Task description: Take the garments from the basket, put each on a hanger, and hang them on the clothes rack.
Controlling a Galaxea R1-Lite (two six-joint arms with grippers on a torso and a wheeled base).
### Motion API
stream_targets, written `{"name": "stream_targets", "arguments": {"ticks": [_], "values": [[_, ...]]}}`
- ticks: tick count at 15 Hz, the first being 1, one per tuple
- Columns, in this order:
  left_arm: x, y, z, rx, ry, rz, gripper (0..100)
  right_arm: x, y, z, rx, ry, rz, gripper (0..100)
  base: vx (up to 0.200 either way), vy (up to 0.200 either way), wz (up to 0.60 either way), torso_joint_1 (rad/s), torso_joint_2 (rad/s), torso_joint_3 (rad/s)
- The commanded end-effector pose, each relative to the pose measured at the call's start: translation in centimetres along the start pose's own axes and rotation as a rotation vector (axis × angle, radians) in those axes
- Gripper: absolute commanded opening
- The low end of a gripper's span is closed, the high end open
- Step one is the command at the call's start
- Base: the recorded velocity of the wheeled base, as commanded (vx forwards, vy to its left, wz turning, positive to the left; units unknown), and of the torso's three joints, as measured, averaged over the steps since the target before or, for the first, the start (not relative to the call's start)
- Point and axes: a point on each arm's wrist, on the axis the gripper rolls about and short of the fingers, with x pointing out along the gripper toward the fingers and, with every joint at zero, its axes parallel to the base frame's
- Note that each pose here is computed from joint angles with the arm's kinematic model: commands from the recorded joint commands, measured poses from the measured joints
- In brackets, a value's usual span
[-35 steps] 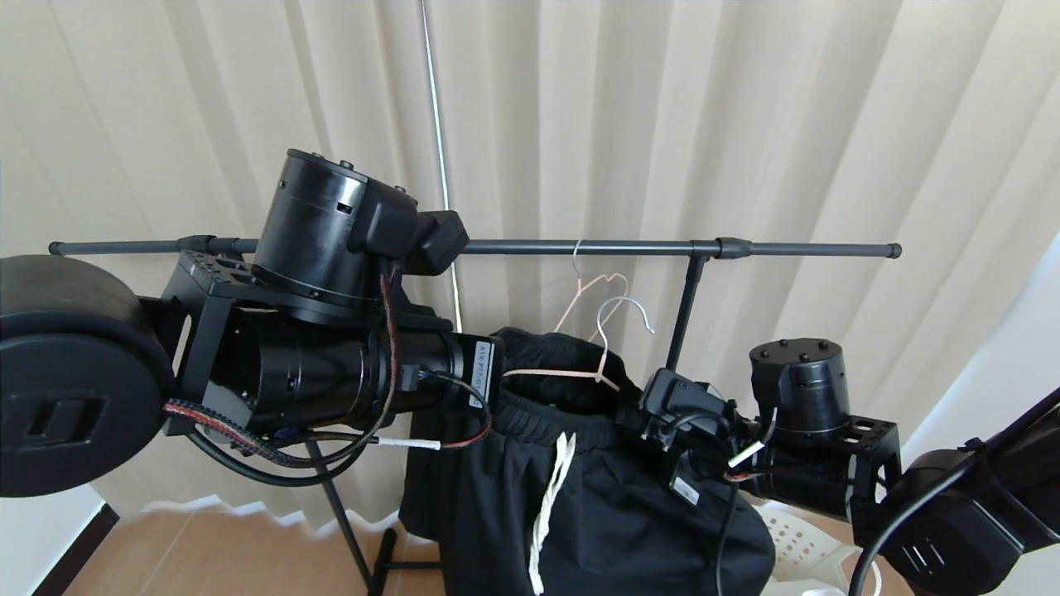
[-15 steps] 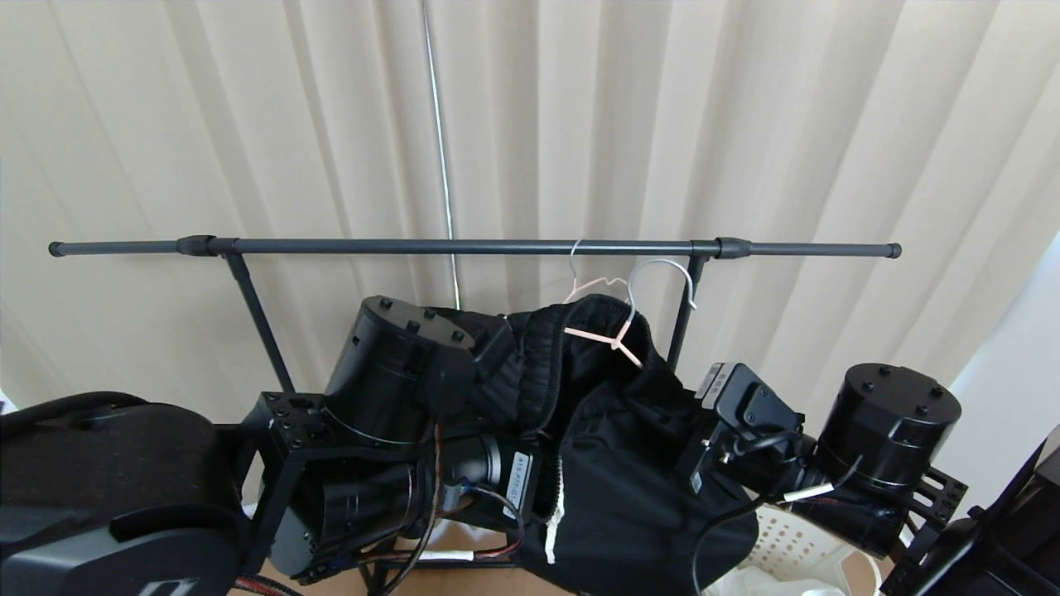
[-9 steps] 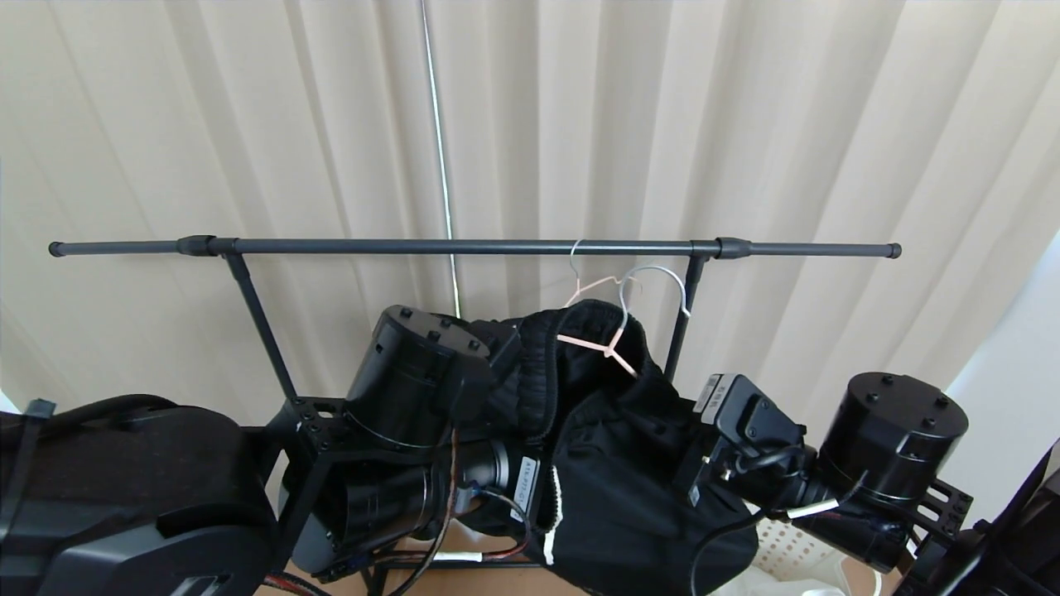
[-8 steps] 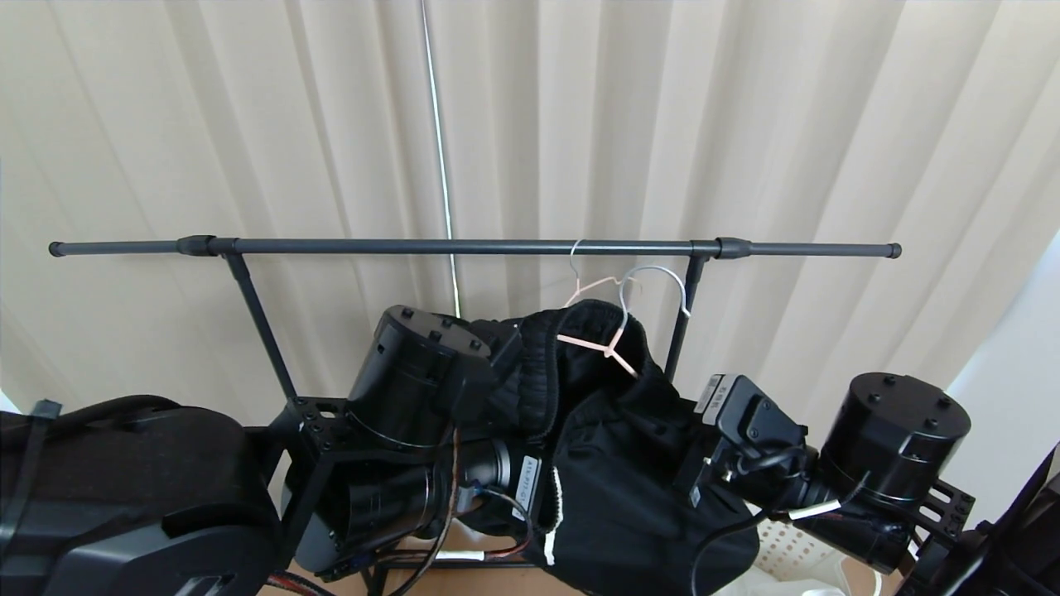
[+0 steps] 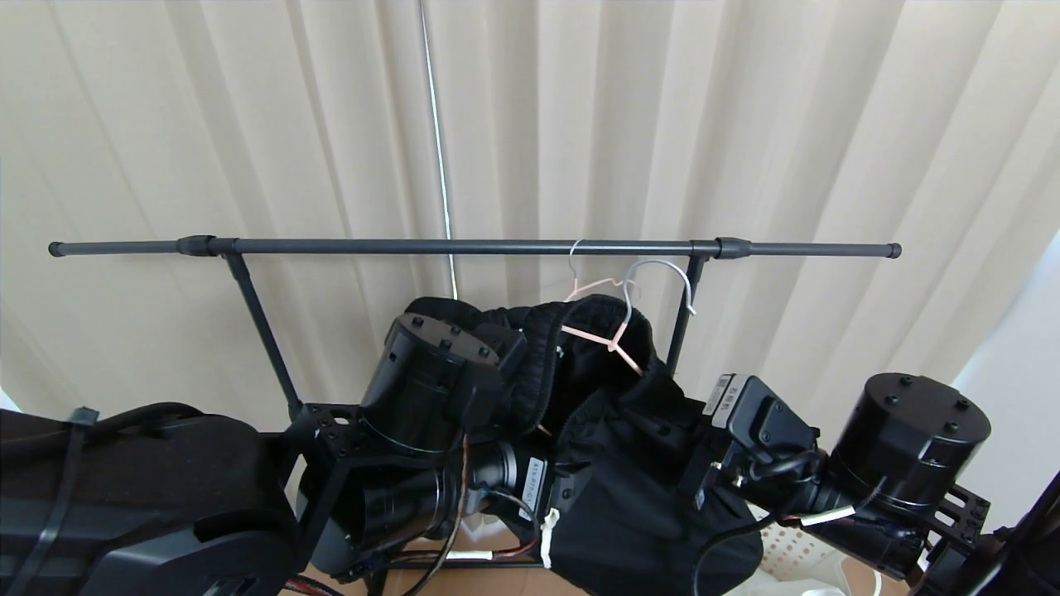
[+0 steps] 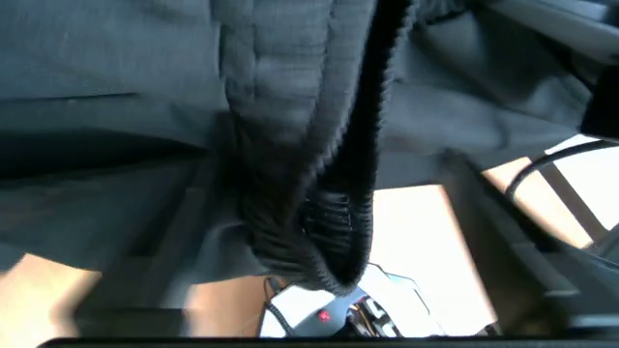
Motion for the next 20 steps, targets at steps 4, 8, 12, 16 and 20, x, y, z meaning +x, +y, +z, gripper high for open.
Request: {"name": "stream_targets", "arguments": {"ticks": [4,8,12,16,20], "values": [[-3.8,0.0,-1.0,0.037,-0.064,0.018,100,0.2,0.0,-0.3,0.002,0.002,0.016,0,0.0,0.0,0.0,0.0,0.0,0.0],[-9.6,2.9,-3.0,0.08,-0.156,0.052,100,0.1,-0.6,-1.1,0.01,-0.003,0.067,0,0.0,0.0,0.0,0.0,0.0,0.0],[-13.4,6.1,-0.8,0.269,-0.284,0.198,100,0.0,-2.4,-1.0,-0.012,-0.055,0.091,0,0.0,0.0,0.0,0.0,0.0,0.0],[-14.4,7.0,1.0,0.362,-0.233,0.114,100,-0.5,-2.5,-0.7,-0.024,-0.063,0.15,0,0.0,0.0,0.0,0.0,0.0,0.0],[-15.6,9.2,2.4,0.545,-0.108,-0.042,100,-1.4,-1.3,-1.8,-0.032,-0.049,0.261,0,0.0,0.0,0.0,0.0,0.0,0.0]]}}
